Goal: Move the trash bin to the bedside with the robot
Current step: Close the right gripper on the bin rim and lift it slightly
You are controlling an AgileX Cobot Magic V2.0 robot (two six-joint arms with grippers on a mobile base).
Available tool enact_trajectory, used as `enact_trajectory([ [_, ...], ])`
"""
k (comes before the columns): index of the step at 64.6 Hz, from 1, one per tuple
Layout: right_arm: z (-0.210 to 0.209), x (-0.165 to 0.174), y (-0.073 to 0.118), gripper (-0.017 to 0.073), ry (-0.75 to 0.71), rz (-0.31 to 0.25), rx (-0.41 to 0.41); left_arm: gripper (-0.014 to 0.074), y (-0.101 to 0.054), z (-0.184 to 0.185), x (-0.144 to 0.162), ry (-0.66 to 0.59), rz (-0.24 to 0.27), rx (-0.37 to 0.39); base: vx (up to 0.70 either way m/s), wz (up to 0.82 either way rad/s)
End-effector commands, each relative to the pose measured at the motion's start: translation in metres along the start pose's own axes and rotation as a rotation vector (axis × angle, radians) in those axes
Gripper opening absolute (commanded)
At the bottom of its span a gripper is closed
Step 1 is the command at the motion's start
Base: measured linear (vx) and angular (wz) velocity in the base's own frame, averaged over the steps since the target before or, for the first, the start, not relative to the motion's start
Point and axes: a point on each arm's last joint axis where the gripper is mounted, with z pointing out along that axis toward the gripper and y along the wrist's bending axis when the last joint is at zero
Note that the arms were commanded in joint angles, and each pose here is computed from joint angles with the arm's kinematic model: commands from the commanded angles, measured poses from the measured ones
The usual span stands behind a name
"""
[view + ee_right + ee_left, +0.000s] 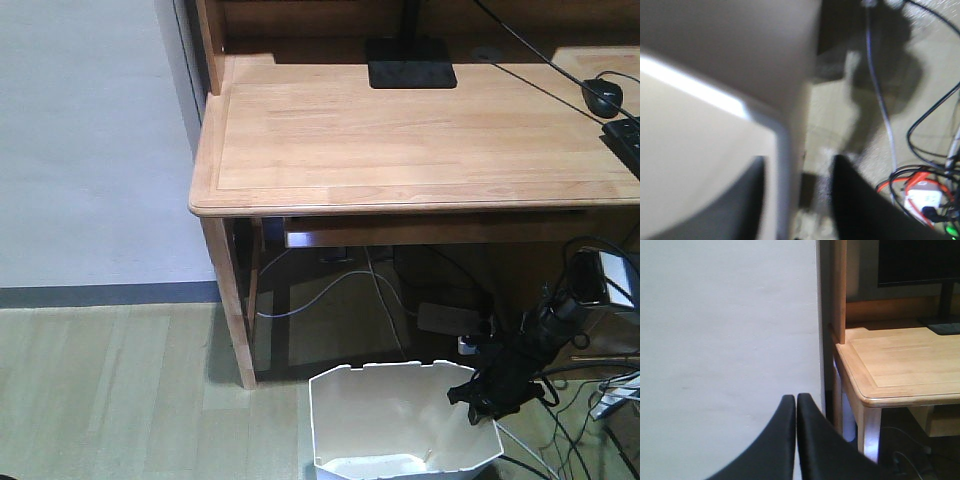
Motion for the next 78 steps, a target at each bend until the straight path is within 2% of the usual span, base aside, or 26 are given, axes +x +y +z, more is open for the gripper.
enact_trajectory([
  [1,-0.021,-0.018,0.001,-0.0019,-0.003,0.008,-0.04,-0.0006,-0.001,-0.002,-0.014,-0.098,-0.009,0.007,0.0,0.0],
  [8,-0.022,-0.023,0.003,-0.0012,-0.008,0.024,-0.072,-0.0006,-0.001,-0.002,-0.014,-0.098,-0.009,0.007,0.0,0.0],
  [19,-0.034,-0.033,0.007,-0.0008,-0.069,0.014,-0.116,-0.0006,-0.001,-0.002,-0.014,-0.098,-0.009,0.007,0.0,0.0],
  [27,-0.05,-0.034,0.008,-0.0006,-0.146,0.014,-0.103,-0.0006,-0.001,-0.002,-0.014,-0.098,-0.009,0.007,0.0,-0.01],
  [33,-0.064,-0.027,0.01,-0.0006,-0.187,0.014,-0.08,-0.0006,-0.001,-0.002,-0.014,-0.098,-0.009,0.007,0.0,-0.01],
  [44,-0.094,-0.011,0.02,-0.0006,-0.219,-0.081,-0.095,-0.0006,-0.001,-0.002,-0.014,-0.098,-0.009,0.007,0.0,-0.01],
  [58,-0.144,0.014,0.035,-0.0006,-0.269,-0.137,-0.114,-0.0006,-0.001,-0.002,-0.014,-0.098,-0.009,0.007,0.0,-0.01],
  [68,-0.175,0.034,0.046,-0.0006,-0.301,-0.147,-0.126,-0.0006,-0.001,-0.002,-0.014,-0.098,-0.009,0.007,0.0,-0.01],
  [78,-0.201,0.051,0.054,-0.0006,-0.338,-0.113,-0.135,-0.0006,-0.001,-0.002,-0.014,-0.098,-0.009,0.007,0.0,0.0],
])
